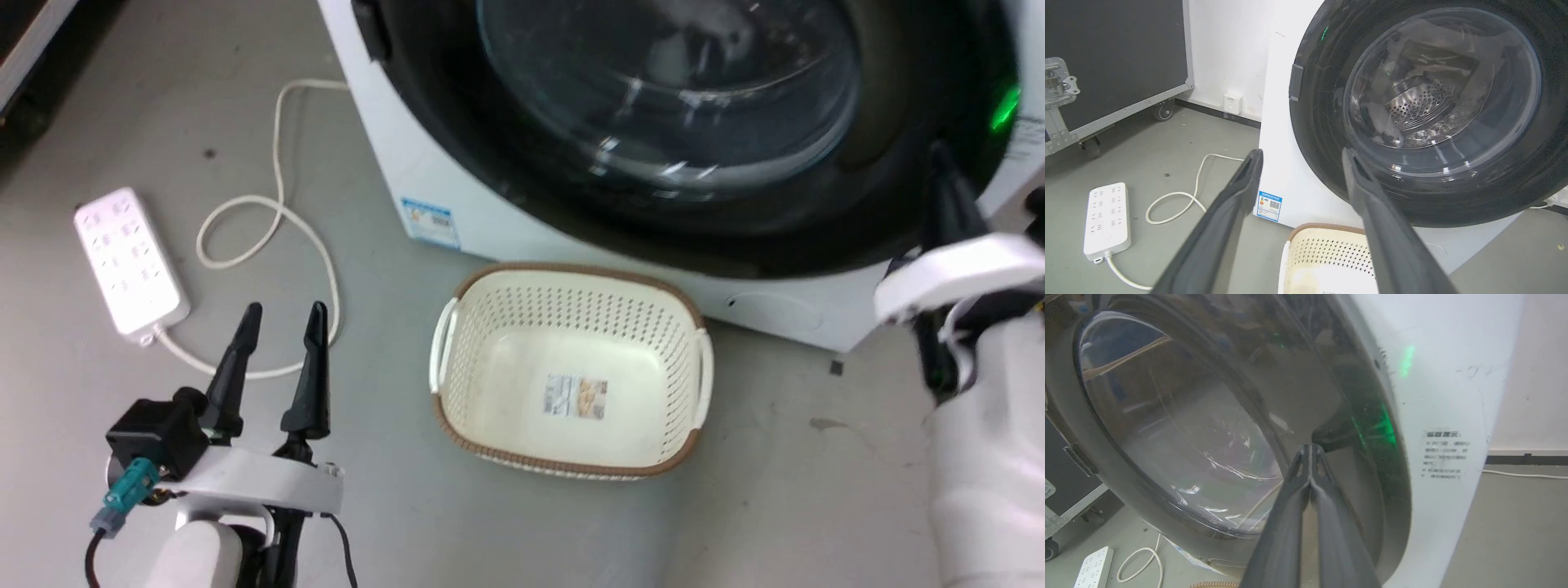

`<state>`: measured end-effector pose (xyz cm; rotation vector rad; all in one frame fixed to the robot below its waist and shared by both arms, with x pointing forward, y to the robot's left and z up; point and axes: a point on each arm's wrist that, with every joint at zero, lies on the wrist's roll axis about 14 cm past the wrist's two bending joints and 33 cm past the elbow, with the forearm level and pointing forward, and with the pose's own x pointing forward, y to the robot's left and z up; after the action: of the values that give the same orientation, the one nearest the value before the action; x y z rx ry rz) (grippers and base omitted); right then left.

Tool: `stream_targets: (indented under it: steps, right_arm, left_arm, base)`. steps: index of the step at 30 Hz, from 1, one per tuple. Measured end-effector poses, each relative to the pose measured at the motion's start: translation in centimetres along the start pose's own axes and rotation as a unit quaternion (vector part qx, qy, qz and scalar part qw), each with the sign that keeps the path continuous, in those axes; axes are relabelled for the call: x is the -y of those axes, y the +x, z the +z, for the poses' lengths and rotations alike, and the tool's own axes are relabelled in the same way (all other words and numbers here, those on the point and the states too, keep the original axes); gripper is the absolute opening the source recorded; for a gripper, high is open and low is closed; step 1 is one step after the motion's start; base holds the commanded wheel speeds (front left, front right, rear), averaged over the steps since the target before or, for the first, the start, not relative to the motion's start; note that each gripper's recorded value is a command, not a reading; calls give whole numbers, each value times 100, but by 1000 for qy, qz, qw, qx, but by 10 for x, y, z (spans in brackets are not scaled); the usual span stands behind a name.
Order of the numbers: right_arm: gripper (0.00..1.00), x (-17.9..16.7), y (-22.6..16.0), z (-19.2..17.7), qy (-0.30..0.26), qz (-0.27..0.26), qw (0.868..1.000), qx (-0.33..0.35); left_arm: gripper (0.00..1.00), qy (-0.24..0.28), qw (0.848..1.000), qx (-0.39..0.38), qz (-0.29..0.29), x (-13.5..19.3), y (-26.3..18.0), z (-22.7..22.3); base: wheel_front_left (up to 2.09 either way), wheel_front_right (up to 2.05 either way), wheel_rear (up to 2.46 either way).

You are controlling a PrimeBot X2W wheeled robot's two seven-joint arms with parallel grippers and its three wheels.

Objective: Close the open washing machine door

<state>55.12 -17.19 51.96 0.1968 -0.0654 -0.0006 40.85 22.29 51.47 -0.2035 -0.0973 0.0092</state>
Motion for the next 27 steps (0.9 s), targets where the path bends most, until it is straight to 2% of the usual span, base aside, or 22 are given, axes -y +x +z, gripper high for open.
stream_targets:
  steps: [5,10,15,18,19,23,27]
  right_arm:
    - [0,0,24,2,6,-10,1000,10]
    - [0,8,28,10,15,-26,999,20]
    - [0,9,19,69,21,-20,994,101]
    - [0,17,-7,95,7,-19,990,139]
    - [0,29,-42,99,-15,-23,989,145]
    - [0,47,-93,90,-45,-36,990,132]
    - [0,60,-141,69,-69,-47,993,89]
  left_arm:
    - [100,8,1000,-11,12,-11,1,-8]
    - [100,9,1000,-14,12,-12,1,-11]
    - [100,9,1000,8,4,-6,4,4]
    - [100,10,1000,23,-3,0,5,14]
    - [100,11,999,33,-11,7,3,20]
    - [100,15,999,38,-32,25,4,24]
    - [100,21,997,41,-60,47,7,25]
  base:
    - [0,0,0]
    - [0,0,0]
    - [0,0,0]
    - [0,0,0]
    - [0,0,0]
    - [0,0,0]
    - [0,0,0]
